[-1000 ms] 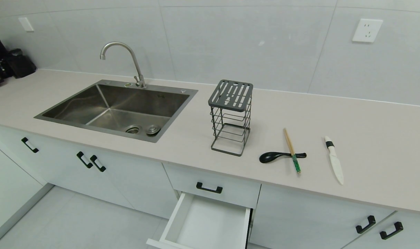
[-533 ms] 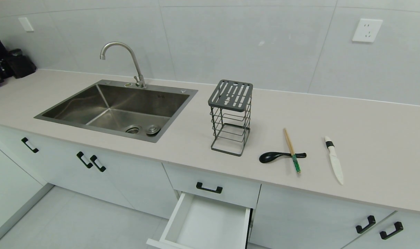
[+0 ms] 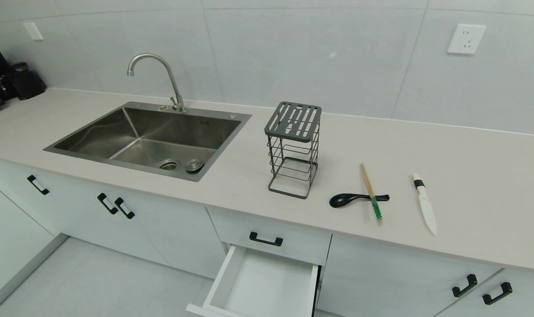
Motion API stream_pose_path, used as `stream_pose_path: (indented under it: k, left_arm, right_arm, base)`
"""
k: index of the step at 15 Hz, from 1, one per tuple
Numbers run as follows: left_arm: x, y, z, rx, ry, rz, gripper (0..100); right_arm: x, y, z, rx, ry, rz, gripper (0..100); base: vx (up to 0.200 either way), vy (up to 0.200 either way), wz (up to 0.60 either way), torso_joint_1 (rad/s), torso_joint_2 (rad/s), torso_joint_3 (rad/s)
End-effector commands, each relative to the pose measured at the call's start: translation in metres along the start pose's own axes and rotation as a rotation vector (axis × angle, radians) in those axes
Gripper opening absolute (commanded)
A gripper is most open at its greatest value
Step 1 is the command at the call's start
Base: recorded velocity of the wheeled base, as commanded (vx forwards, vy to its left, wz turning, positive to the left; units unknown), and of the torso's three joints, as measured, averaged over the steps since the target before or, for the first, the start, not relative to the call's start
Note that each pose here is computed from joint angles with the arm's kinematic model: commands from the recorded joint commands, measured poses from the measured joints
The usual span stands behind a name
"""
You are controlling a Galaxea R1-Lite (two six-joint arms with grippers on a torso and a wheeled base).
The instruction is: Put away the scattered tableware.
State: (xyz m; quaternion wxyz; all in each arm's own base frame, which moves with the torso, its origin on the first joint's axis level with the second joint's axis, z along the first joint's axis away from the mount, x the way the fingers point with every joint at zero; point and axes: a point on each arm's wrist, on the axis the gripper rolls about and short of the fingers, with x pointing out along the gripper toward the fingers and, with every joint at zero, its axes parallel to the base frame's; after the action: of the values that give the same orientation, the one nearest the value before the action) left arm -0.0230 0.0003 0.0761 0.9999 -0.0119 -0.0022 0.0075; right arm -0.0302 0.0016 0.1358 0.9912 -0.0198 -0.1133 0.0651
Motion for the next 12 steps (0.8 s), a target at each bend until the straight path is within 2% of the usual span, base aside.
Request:
stream_pose_path:
  k: [1, 2, 5, 8, 12]
  left_arm:
    - [0.0, 0.0, 0.0, -0.001, 0.001, 0.0, 100]
    - [0.0, 0.0, 0.0, -0.001, 0.001, 0.0, 100]
    - [0.0, 0.0, 0.0, -0.001, 0.001, 0.0, 100]
    - [0.0, 0.0, 0.0, -0.001, 0.001, 0.0, 100]
    - [0.0, 0.0, 0.0, -0.001, 0.001, 0.0, 100]
  right_arm:
    - [0.042, -0.004, 0.049, 0.04, 0.191, 0.163, 100]
    - [0.054, -0.004, 0.052, 0.051, 0.245, 0.205, 100]
    - [0.07, -0.003, 0.046, 0.068, 0.331, 0.243, 100]
    - [0.076, -0.003, 0.03, 0.084, 0.428, 0.248, 100]
    - [0.113, 0.003, 0.017, 0.096, 0.619, 0.339, 100]
  base:
    - [0.0, 0.0, 0.0, 0.0, 0.0, 0.0]
    - [0.0, 0.0, 0.0, 0.0, 0.0, 0.0]
    - [0.0, 0.0, 0.0, 0.0, 0.0, 0.0]
    - [0.0, 0.0, 0.0, 0.0, 0.0, 0.0]
    - [0.0, 0.0, 0.0, 0.0, 0.0, 0.0]
